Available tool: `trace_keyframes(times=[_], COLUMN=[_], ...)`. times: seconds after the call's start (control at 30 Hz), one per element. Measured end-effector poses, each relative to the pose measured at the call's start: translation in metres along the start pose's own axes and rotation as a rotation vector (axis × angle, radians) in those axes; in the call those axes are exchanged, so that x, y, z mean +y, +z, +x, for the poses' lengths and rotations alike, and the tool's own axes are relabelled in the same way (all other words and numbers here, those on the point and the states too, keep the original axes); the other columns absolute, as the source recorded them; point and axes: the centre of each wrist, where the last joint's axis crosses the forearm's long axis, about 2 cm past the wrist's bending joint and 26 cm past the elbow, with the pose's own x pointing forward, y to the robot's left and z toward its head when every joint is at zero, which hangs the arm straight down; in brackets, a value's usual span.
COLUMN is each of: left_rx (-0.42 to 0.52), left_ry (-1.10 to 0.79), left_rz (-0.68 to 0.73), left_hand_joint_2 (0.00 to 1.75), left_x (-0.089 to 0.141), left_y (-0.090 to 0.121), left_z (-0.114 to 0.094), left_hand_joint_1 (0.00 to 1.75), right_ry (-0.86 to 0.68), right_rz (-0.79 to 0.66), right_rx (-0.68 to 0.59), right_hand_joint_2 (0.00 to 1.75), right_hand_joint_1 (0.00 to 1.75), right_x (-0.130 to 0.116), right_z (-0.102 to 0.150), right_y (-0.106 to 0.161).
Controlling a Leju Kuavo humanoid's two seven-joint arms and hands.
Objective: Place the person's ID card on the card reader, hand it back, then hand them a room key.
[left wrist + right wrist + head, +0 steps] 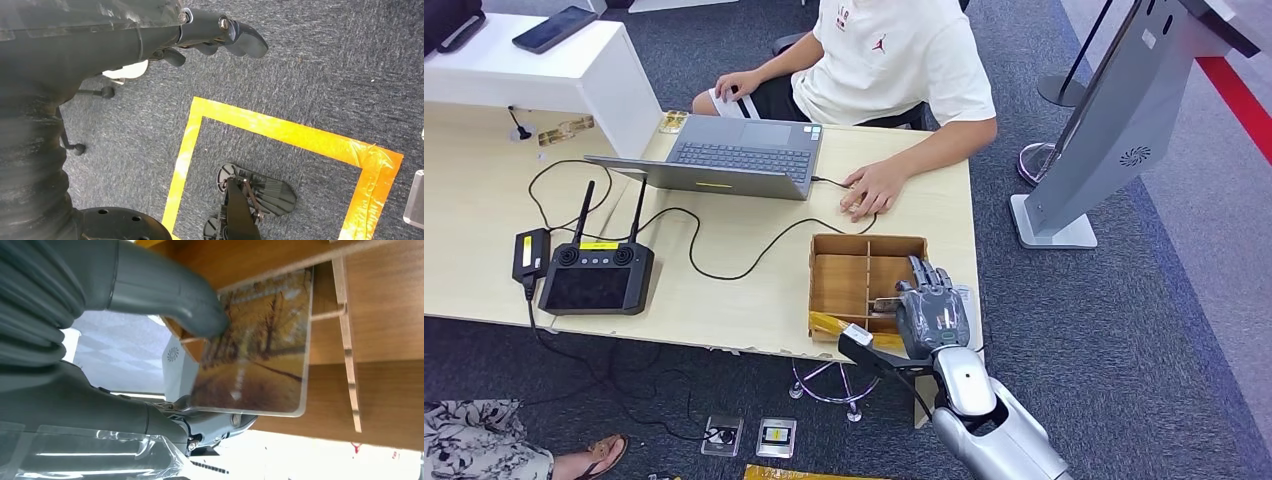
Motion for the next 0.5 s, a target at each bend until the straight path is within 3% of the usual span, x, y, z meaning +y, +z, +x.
trace_keyframes(times=[0.5], left_rx=[0.004], left_ry=[0.008], left_rz=[0.003], left_hand_joint_2=[1.75], left_x=[0.0], left_y=[0.0], left_z=[0.0003], left_hand_joint_1=[0.0], right_ry=[0.009], right_rz=[-0.042], right_rx=[-0.032], right_hand_joint_2=[1.75], right_hand_joint_1=[0.0], right_x=[-0.0086], right_z=[0.0043], right_y=[0.0009])
